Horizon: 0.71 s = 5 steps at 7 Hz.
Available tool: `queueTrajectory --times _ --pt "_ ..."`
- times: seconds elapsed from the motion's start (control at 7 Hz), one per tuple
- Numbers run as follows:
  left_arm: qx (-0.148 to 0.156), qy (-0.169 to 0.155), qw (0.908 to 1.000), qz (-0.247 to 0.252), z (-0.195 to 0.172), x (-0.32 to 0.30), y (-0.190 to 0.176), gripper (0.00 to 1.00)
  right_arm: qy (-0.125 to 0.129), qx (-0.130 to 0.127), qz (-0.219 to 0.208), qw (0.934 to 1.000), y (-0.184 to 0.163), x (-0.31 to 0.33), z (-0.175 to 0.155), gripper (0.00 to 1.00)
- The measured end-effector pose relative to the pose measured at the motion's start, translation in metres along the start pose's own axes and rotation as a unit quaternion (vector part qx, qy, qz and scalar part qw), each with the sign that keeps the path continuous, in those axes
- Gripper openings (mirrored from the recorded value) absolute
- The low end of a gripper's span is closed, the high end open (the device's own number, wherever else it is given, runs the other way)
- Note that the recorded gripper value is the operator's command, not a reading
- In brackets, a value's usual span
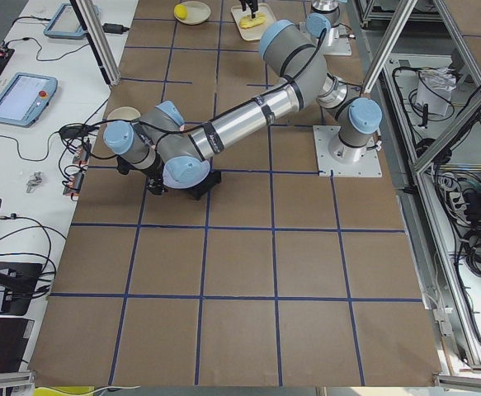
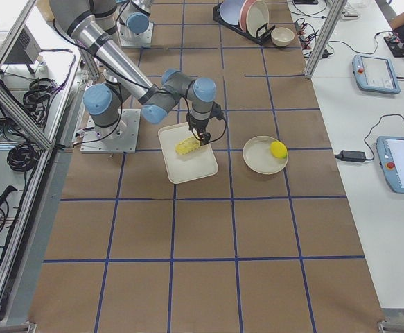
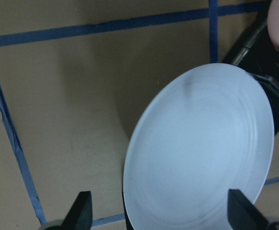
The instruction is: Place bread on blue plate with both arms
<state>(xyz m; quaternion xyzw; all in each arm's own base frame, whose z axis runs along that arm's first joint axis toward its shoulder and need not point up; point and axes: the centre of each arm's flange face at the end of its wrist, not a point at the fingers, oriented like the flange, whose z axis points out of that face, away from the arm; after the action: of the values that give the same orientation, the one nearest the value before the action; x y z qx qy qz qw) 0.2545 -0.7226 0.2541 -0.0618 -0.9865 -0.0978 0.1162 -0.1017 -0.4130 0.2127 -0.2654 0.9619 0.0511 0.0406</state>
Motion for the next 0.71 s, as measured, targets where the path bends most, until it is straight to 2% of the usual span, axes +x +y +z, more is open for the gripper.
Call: queueTrajectory --times 0.14,0.29,0.43,0.57,0.71 --pt "-0.01 0.02 0.9997 -0.004 0.014 -0.009 -0.002 0.56 -0.01 -0.001 0.012 0.9999 0.011 0.002 0.009 0.64" --pt "-0.021 0.035 0.9991 -0.009 0.023 -0.013 -0.002 0.34 -0.012 0.009 0.011 0.9998 0.015 0.001 0.016 0.42" --pt "-0.029 0.043 0.9986 -0.011 0.028 -0.014 -0.001 0.28 -0.012 0.027 -0.002 0.9995 0.014 0.0 0.019 0.18" --pt "-0.032 0.049 0.9982 -0.012 0.03 -0.013 -0.001 0.19 -0.013 0.035 -0.011 0.9993 0.013 0.0 0.022 0.1" --pt "-0.028 0.057 0.9979 -0.014 0.029 -0.011 -0.001 0.12 -0.012 0.035 -0.007 0.9993 0.013 0.0 0.022 0.1"
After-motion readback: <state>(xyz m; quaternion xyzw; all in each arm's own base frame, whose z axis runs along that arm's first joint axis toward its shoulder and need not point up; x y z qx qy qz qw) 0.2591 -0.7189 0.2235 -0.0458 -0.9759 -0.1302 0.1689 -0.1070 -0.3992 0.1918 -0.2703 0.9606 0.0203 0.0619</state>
